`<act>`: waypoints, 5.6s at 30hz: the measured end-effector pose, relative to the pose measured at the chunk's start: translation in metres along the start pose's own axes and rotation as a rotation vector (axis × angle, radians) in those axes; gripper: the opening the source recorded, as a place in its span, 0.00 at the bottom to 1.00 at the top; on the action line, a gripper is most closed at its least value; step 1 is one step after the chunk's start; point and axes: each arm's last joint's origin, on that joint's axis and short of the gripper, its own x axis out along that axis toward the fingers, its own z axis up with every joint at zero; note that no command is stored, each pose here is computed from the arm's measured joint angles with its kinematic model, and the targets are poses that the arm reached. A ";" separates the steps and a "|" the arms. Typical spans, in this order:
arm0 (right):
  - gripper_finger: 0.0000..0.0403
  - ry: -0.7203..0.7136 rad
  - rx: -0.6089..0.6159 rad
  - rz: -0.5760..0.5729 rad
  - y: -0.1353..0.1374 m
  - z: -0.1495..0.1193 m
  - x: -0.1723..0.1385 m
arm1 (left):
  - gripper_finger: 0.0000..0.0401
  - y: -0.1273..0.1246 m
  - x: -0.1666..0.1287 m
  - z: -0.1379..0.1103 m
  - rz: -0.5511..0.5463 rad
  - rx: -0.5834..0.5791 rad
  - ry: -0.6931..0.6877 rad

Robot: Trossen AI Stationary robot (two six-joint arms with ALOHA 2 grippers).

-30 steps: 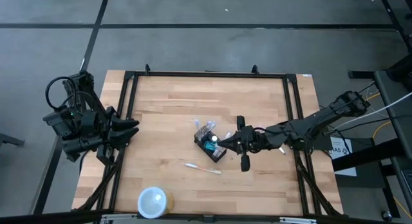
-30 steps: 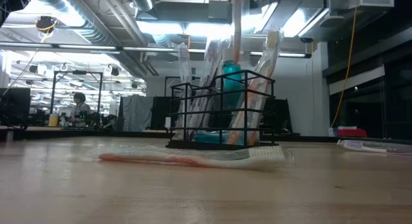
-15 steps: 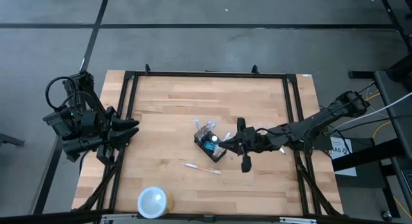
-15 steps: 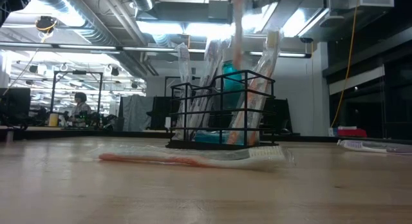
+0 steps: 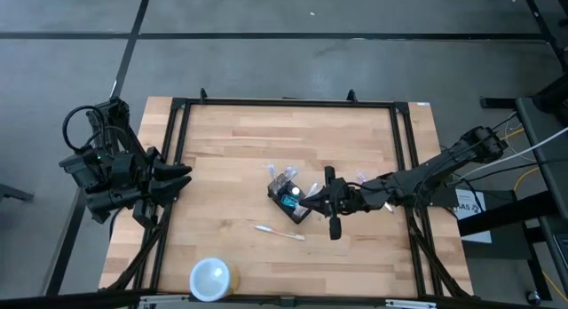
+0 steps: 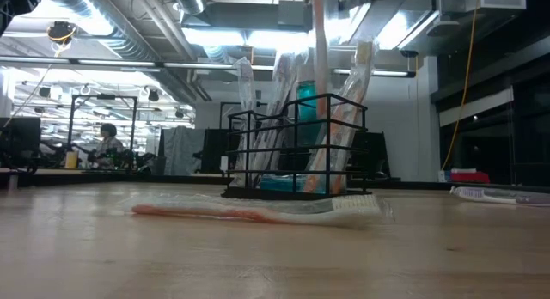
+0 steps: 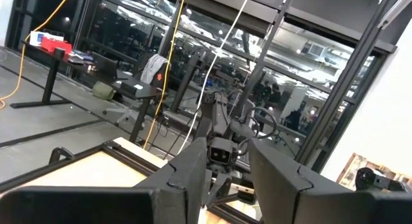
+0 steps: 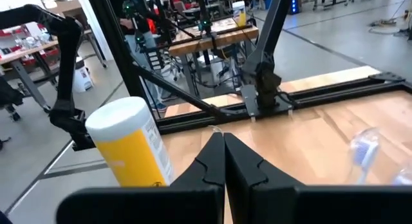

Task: Pick & Place toothbrushing station
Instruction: Put the orange toothbrush into the wire organizer, then put the violet toothbrush into the wire organizer

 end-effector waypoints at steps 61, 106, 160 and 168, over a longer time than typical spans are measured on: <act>0.30 0.865 0.241 -0.713 -0.033 0.083 -0.117 | 0.28 0.000 -0.001 -0.002 0.006 0.186 0.012; 0.30 1.278 0.443 -0.586 -0.206 -0.108 -0.067 | 0.28 0.017 0.014 0.013 0.110 0.141 -0.037; 0.00 -0.366 0.002 -0.341 -0.002 0.046 0.038 | 0.28 0.009 -0.006 0.011 -0.012 0.136 0.016; 0.00 -0.319 -0.072 -0.301 -0.039 0.038 0.065 | 0.28 0.008 -0.010 0.011 -0.035 0.132 0.028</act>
